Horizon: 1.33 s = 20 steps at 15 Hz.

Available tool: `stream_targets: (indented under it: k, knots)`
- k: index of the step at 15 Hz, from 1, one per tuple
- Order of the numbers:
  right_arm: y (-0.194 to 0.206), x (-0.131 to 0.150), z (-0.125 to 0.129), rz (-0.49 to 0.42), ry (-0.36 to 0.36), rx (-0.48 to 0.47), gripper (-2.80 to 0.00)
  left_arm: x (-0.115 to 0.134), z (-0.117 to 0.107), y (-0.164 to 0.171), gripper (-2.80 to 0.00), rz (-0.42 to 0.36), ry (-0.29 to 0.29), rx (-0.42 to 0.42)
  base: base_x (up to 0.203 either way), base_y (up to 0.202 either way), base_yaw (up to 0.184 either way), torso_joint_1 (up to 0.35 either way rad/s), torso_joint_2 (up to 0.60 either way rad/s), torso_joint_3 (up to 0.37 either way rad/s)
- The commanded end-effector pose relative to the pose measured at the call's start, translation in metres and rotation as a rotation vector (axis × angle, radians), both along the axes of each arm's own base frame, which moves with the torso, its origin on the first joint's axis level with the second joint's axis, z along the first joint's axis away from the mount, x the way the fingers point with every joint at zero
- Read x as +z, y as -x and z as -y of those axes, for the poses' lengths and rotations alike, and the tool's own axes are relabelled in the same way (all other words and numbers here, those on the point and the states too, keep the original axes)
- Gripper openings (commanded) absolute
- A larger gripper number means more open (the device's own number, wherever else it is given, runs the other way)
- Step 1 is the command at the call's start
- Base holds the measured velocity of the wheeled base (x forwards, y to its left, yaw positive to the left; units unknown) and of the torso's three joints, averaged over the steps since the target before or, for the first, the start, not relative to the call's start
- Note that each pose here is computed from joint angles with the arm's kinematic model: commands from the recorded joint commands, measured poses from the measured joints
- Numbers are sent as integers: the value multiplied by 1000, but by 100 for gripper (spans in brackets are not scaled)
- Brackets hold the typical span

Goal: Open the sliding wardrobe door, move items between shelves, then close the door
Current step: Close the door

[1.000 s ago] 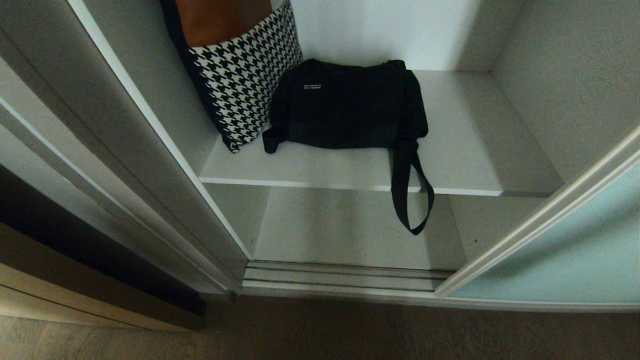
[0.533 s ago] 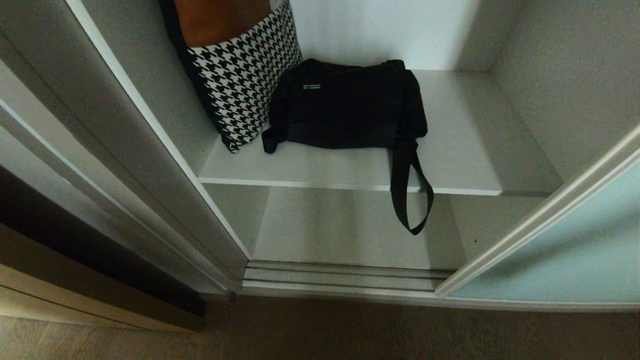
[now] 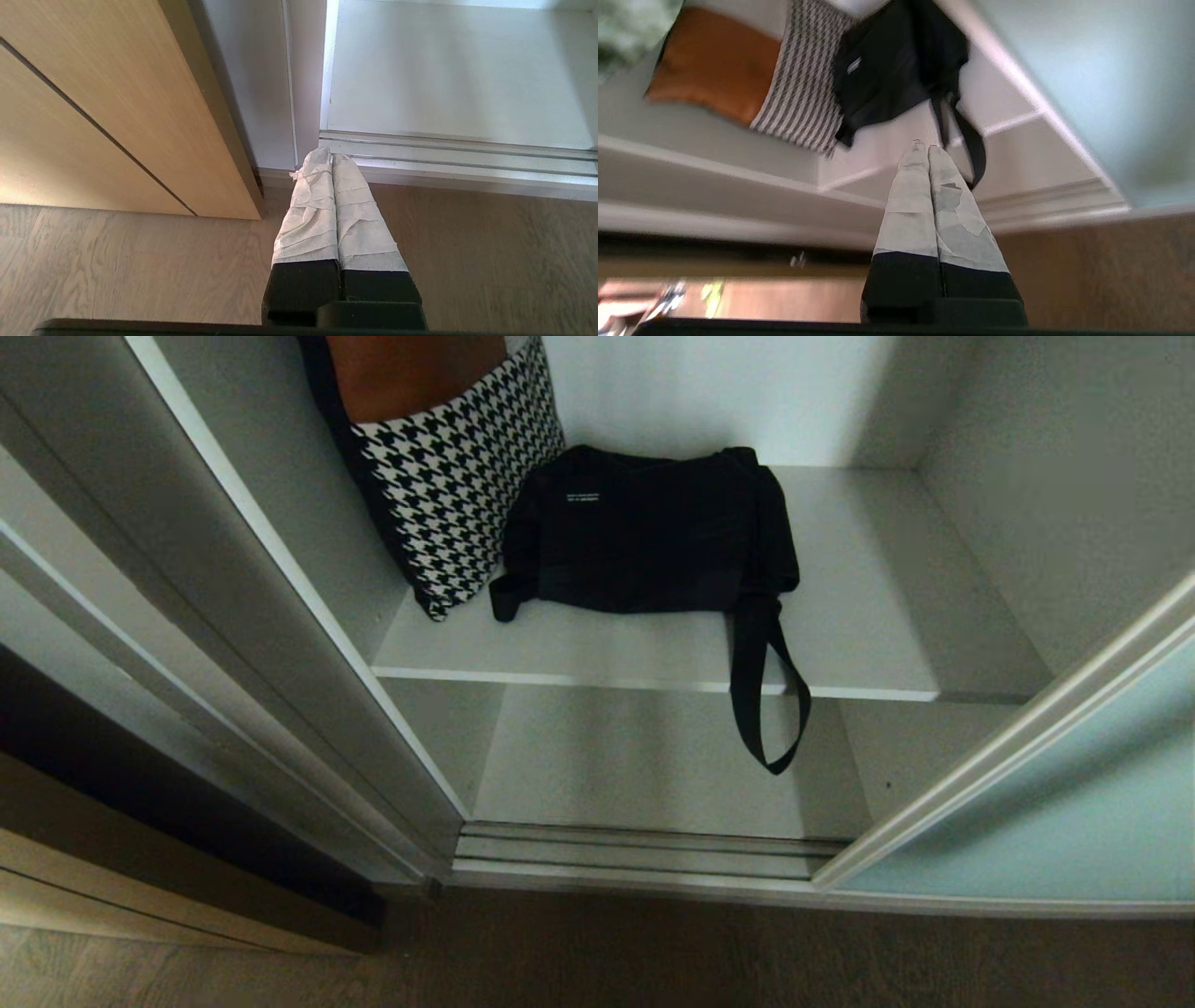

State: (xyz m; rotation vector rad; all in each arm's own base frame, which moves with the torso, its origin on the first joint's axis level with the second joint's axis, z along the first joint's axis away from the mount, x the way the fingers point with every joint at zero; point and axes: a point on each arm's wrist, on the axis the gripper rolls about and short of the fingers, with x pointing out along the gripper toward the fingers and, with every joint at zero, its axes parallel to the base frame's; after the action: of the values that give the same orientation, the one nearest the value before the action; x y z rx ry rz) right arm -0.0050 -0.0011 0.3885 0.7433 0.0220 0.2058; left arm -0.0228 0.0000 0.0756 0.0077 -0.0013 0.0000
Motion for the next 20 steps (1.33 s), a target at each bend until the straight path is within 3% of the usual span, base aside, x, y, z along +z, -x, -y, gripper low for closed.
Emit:
stream_targets:
  k: [1,9,20]
  knots:
    - [-20,2,-3,-15,0,-41,-280,0,0,0,-280,-1,0,0,0,0,0,0,0,0]
    - [-43,11,-3,32,1,-123,-280,0,0,0,-280,-2,0,-1,0,0,0,0,0,0]
    - [-65,13,3,33,5,-150,-280,0,0,0,-280,-1,0,0,0,0,0,0,0,0]
